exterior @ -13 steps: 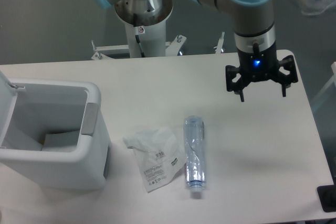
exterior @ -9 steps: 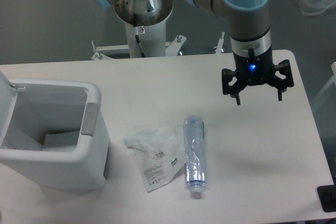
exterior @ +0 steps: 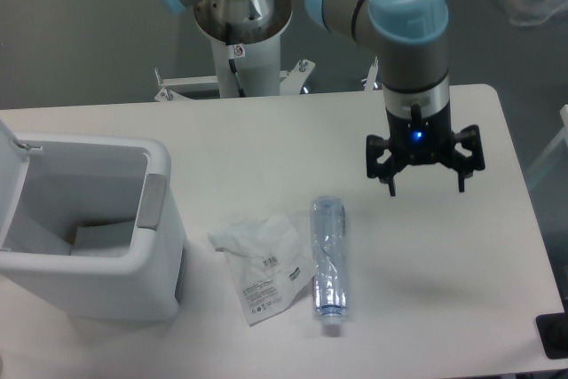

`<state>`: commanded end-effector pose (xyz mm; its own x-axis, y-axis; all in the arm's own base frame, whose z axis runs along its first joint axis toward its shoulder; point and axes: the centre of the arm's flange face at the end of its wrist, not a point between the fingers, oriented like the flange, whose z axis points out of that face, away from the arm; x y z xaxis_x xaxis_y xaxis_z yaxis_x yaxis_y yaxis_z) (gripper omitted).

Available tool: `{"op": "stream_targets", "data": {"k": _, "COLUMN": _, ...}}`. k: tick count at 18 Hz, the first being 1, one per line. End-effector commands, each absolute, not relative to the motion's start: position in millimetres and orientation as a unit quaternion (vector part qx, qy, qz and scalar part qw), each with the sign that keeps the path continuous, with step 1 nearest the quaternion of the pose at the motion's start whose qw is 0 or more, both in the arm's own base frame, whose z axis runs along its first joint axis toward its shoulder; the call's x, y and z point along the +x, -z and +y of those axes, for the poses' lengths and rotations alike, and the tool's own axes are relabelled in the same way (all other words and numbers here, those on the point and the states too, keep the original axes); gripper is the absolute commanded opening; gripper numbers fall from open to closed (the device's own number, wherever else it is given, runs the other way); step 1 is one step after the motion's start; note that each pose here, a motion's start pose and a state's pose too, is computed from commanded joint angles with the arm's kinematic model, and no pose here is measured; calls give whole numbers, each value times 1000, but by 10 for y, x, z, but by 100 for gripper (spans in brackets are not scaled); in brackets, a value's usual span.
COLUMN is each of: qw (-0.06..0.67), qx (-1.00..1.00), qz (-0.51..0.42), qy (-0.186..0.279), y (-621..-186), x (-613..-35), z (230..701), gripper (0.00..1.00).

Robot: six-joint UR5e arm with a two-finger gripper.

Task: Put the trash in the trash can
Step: 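Move the gripper down toward the clear plastic bottle, then lower the open gripper over the bottle and close on it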

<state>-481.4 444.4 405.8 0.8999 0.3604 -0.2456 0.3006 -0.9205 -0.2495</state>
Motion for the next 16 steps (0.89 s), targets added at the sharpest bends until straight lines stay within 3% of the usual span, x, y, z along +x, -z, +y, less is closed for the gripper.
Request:
{"op": "stream_targets", "data": {"k": 5, "qw": 93, "qx": -975, "qz": -166, "qy": -117, "y": -3592, "x": -4792, "z": 5002, "gripper": 100}}
{"op": "stream_targets", "data": {"k": 10, "qw": 105, "qx": -971, "qz": -193, "qy": -89, "y": -3379, "x": -4779, "z": 5242, "gripper": 100}}
{"op": "stream_targets", "data": {"k": 16, "qw": 82, "qx": -977, "qz": -190, "qy": -52, "y": -2786, "x": -4823, "z": 5398, "gripper": 100}}
